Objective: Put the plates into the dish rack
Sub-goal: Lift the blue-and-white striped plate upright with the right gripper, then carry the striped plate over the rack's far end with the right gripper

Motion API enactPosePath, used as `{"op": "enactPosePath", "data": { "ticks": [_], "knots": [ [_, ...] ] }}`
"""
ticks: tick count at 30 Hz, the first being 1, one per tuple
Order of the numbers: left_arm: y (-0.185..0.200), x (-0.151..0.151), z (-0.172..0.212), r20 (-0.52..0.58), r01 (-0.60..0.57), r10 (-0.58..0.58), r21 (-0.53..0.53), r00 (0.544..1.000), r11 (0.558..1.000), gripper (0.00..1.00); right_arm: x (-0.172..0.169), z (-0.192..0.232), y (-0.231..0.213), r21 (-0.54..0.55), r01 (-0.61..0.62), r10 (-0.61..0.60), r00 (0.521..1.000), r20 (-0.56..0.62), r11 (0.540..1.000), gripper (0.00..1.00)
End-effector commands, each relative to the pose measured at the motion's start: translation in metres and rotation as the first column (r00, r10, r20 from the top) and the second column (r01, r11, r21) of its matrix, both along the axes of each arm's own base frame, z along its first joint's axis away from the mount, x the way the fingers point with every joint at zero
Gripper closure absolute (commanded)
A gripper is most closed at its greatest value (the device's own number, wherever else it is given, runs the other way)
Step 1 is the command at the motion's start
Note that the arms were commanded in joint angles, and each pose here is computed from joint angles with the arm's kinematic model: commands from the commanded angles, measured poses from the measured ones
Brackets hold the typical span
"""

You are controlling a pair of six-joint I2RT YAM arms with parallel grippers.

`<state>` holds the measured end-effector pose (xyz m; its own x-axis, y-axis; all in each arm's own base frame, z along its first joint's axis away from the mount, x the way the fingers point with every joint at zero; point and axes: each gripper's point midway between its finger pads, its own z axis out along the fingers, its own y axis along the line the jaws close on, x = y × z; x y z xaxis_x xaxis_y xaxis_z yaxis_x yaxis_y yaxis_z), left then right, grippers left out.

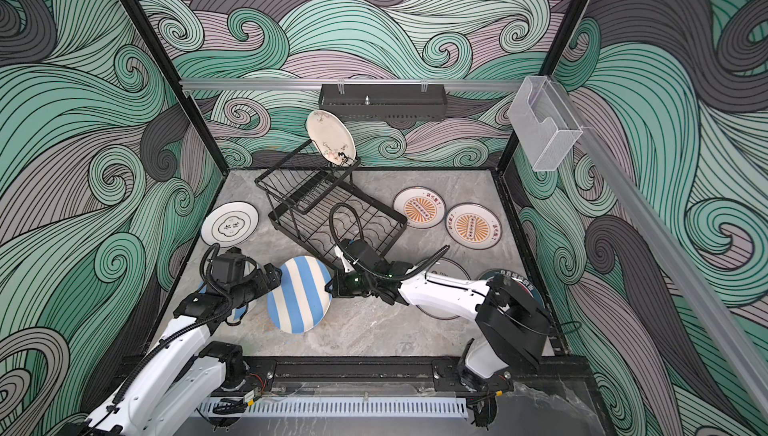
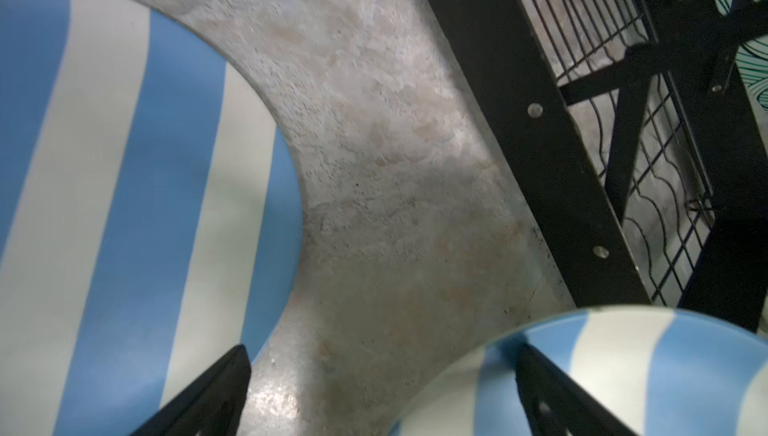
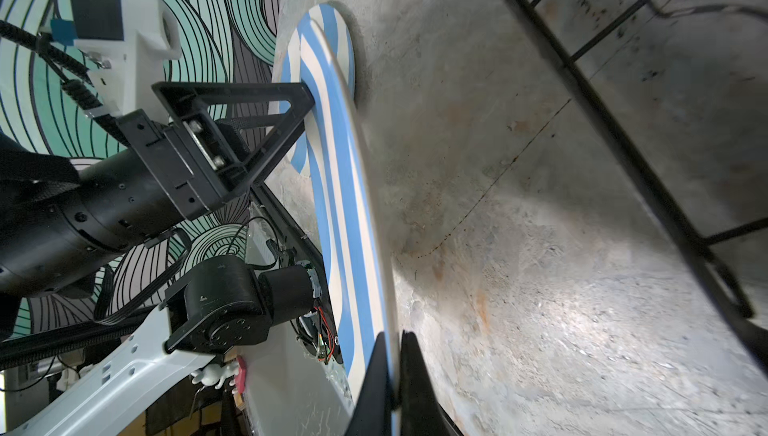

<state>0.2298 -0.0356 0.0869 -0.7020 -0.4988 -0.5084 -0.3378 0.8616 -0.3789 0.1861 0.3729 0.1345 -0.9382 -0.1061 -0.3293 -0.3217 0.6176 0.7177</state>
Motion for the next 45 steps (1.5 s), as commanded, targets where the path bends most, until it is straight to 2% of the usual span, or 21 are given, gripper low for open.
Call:
{"op": "enactPosePath", "data": {
  "ticks": [1, 7, 12, 19, 23, 29, 36, 40, 45],
  "knots": [
    [0.018, 0.003, 0.002, -0.012, -0.065, 0.067, 0.085, 0.998, 0.994, 0.01, 0.010, 0.022, -0.023, -0.001, 0.027, -0.027, 0.996, 0.086, 1.000, 1.00],
    [0.024, 0.008, -0.005, -0.042, -0.097, 0.102, 0.113, 0.994, 0.989, 0.01, 0.013, 0.043, -0.067, -0.044, 0.060, -0.053, 0.987, 0.152, 0.997, 1.00],
    [0.019, 0.011, -0.015, -0.072, -0.095, 0.101, 0.086, 0.992, 0.992, 0.01, 0.016, 0.065, -0.107, -0.077, 0.088, -0.070, 0.975, 0.211, 0.993, 1.00],
    [0.000, 0.007, -0.035, -0.128, -0.036, 0.036, 0.001, 0.991, 0.999, 0.01, 0.043, 0.120, -0.158, -0.123, 0.162, -0.106, 0.921, 0.375, 0.979, 1.00],
    [-0.012, 0.005, -0.038, -0.161, 0.005, -0.014, -0.053, 0.987, 0.999, 0.01, 0.064, 0.162, -0.166, -0.110, 0.190, -0.115, 0.870, 0.480, 0.975, 1.00],
    [-0.026, 0.002, -0.045, -0.157, 0.048, -0.067, -0.124, 0.985, 0.991, 0.02, 0.096, 0.231, -0.153, -0.095, 0.169, -0.068, 0.760, 0.646, 0.981, 1.00],
    [-0.037, 0.009, -0.025, -0.072, 0.103, -0.117, -0.170, 0.991, 0.980, 0.01, 0.138, 0.310, -0.131, -0.044, 0.159, -0.059, 0.590, 0.805, 0.986, 1.00],
    [-0.037, 0.012, -0.011, -0.062, 0.129, -0.139, -0.152, 0.988, 0.980, 0.01, 0.166, 0.351, -0.115, -0.016, 0.165, -0.064, 0.469, 0.881, 0.986, 1.00],
    [-0.033, 0.019, 0.015, -0.026, 0.160, -0.163, -0.094, 0.986, 0.983, 0.01, 0.201, 0.377, -0.096, -0.039, 0.218, -0.040, 0.348, 0.937, 0.975, 1.00]
  ]
}}
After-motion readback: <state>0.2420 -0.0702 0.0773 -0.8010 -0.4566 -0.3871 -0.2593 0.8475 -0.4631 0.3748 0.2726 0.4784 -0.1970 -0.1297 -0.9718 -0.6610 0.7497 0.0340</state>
